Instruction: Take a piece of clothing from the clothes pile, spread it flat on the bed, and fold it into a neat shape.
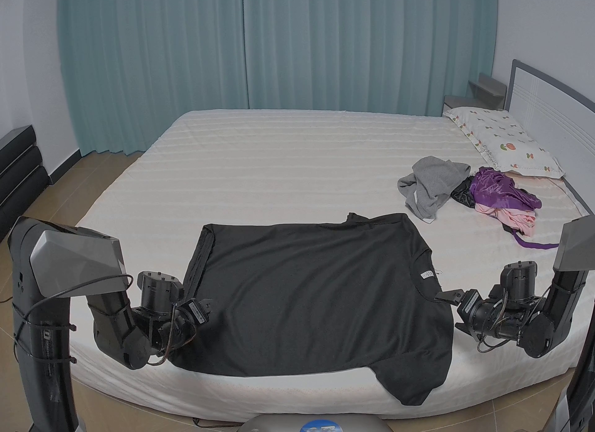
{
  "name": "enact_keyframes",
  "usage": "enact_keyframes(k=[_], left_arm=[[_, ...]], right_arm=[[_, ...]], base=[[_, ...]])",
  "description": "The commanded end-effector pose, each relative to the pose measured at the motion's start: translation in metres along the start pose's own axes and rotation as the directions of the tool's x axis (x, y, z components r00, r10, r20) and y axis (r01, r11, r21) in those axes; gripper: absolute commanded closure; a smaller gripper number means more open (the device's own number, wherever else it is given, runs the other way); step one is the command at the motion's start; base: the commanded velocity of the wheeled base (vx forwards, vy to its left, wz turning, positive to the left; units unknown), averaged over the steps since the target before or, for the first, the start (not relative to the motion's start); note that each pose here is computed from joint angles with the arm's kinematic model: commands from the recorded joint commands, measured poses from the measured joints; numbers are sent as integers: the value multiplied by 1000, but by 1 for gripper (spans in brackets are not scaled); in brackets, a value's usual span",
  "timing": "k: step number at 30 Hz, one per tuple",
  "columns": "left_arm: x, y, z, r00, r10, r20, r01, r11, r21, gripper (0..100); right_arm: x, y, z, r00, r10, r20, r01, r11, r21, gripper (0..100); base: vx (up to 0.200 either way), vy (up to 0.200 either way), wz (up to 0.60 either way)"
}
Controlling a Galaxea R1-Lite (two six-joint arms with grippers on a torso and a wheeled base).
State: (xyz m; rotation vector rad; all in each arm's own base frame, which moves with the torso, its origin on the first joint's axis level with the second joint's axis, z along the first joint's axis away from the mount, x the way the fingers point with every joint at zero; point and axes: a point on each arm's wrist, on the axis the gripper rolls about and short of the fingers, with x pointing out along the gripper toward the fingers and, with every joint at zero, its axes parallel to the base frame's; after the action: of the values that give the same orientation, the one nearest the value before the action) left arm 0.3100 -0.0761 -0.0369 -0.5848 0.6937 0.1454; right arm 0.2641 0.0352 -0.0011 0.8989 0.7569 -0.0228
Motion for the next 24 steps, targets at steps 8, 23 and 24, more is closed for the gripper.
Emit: enact_keyframes(k=[8, 23, 24], left_arm=[[-1, 32, 9, 995, 102, 10, -102, 995, -5, 0], [6, 27, 28, 995, 81, 64, -87, 991, 98, 0], [9, 27, 28, 995, 83, 62, -90, 990, 112, 0]], right_arm=[[1, -2, 1, 1000, -6, -1, 6, 1000, 6, 0], [1, -2, 0, 1000, -6, -1, 6, 1000, 4, 0], [1, -2, 0, 1000, -6, -1, 6, 1000, 4, 0]], base=[[0, 0, 0], [0, 0, 0], [0, 0, 0]])
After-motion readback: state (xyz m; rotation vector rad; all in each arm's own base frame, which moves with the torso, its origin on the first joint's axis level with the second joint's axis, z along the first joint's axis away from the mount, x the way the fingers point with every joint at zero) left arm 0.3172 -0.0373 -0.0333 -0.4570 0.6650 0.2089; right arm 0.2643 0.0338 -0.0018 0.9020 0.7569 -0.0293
